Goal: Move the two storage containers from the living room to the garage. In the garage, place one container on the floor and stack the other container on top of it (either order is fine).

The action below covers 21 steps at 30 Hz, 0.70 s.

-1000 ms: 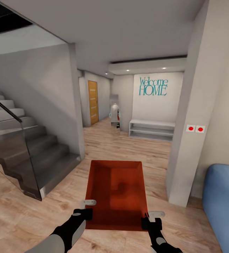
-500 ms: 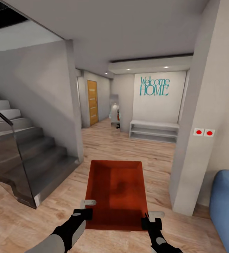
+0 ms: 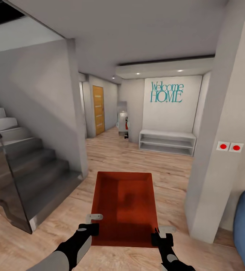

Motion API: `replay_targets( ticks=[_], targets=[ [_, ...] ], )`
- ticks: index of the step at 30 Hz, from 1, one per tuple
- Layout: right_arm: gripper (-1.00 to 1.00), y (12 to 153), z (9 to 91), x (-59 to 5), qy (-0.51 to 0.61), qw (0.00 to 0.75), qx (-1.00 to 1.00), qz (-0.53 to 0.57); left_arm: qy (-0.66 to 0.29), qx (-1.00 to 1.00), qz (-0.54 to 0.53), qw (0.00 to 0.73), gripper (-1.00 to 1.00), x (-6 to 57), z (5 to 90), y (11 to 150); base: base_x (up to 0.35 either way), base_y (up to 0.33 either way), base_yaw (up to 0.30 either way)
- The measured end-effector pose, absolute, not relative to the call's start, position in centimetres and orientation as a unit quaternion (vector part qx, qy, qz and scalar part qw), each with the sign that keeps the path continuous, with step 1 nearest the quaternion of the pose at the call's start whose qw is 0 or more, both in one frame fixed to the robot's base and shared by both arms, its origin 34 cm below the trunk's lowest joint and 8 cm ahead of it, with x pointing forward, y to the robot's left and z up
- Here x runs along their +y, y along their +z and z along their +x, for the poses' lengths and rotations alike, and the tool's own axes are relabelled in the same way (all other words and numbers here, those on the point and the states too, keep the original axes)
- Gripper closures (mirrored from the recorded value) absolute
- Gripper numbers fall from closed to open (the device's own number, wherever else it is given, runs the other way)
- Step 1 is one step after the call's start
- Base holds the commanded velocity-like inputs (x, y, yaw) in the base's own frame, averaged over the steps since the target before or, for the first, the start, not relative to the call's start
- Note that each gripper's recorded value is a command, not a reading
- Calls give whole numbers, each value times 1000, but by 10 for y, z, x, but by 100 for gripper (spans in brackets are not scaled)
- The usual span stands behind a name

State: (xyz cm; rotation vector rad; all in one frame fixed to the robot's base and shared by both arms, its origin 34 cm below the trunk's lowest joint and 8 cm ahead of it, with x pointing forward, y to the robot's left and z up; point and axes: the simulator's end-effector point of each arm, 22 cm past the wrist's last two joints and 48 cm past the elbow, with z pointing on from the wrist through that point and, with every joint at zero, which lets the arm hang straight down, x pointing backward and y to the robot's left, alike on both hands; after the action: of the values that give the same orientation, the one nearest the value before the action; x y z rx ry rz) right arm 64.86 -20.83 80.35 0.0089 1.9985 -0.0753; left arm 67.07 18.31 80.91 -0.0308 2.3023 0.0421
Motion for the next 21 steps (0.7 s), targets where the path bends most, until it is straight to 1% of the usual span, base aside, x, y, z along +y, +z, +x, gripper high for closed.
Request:
replay_targets(
  ticks=[21],
  targets=[
    [100,804,649,-208,-32,540,841,4,17,913,-12,407,100,183,671,809,322,0,0]
  ],
)
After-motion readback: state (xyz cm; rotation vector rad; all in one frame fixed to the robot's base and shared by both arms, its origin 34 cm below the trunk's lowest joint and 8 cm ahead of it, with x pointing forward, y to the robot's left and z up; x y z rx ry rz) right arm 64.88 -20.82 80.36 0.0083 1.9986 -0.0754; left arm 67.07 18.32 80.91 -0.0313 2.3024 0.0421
